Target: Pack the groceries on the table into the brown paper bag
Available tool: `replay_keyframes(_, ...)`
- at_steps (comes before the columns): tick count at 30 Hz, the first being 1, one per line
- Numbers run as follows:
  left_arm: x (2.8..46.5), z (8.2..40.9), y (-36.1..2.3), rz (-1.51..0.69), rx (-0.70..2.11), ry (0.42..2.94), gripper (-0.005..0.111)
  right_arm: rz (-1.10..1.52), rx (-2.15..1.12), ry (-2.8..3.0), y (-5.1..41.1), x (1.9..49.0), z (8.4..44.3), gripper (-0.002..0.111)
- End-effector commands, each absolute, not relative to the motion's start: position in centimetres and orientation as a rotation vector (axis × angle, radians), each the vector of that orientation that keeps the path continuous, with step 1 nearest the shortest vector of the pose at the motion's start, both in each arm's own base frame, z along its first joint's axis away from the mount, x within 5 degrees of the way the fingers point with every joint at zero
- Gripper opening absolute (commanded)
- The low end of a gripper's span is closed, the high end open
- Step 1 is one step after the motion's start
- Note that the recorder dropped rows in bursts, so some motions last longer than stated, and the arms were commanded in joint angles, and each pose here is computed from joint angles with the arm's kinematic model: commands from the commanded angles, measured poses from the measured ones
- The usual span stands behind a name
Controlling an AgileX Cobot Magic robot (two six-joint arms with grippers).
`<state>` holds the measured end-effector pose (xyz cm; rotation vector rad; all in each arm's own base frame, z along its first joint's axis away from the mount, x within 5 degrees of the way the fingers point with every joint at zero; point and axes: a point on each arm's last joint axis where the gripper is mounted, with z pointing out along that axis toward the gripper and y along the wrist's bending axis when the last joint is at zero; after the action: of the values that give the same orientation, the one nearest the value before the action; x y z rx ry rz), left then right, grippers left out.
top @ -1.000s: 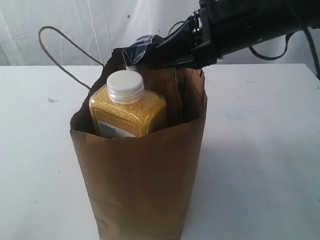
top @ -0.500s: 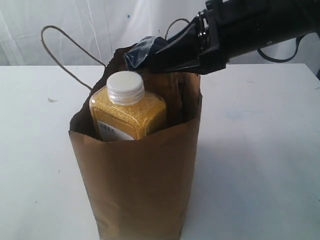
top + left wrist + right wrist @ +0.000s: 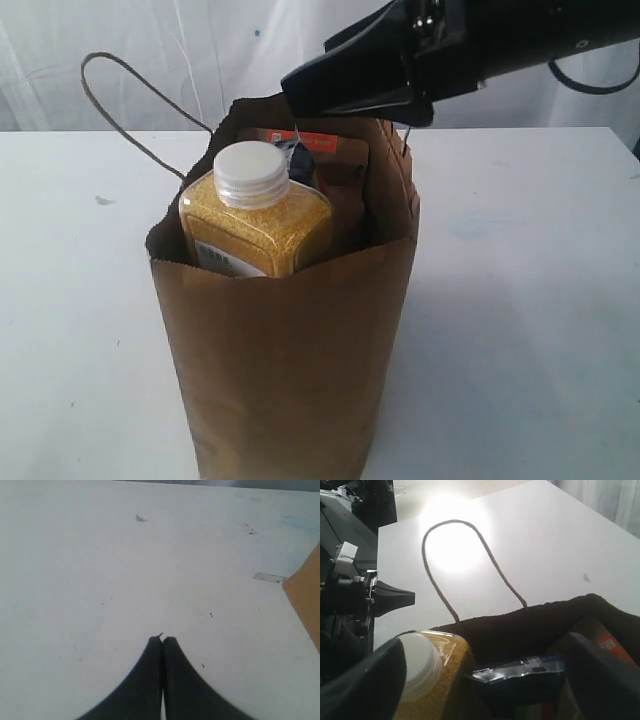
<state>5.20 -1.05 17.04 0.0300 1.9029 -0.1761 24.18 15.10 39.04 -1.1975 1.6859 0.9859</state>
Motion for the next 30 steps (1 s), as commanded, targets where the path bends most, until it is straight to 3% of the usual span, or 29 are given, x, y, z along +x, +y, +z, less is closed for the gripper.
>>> replay_keyframes(1,5.2,16.9,-1.1,-0.186,0.022,1.903,0.000,0.948,-1.195,1.628,14.5,22.6,40.8,0.080)
replay_keyframes(5,5.2,16.9,-1.1,-0.186,0.022,1.903,0.000,0.886,-1.174,1.555,13.8,20.6,42.9,0.079)
replay_keyframes(9,5.2,16.9,-1.1,-0.186,0.022,1.903,0.000,0.845,-1.156,1.484,13.0,18.1,44.9,0.066)
replay_keyframes(12,5.2,16.9,-1.1,-0.186,0.022,1.903,0.000,0.846,-1.128,1.461,12.4,16.1,46.1,0.046)
replay_keyframes(17,5.2,16.9,-1.1,-0.186,0.022,1.903,0.000,0.884,-1.060,1.438,11.4,12.7,47.9,0.004)
replay_keyframes(18,5.2,16.9,-1.1,-0.186,0.022,1.903,0.000,0.887,-1.051,1.430,11.2,12.0,48.2,0.000)
replay_keyframes(30,5.2,16.9,-1.1,-0.186,0.022,1.903,0.000,1.065,-0.921,1.492,9.9,6.9,49.6,0.000)
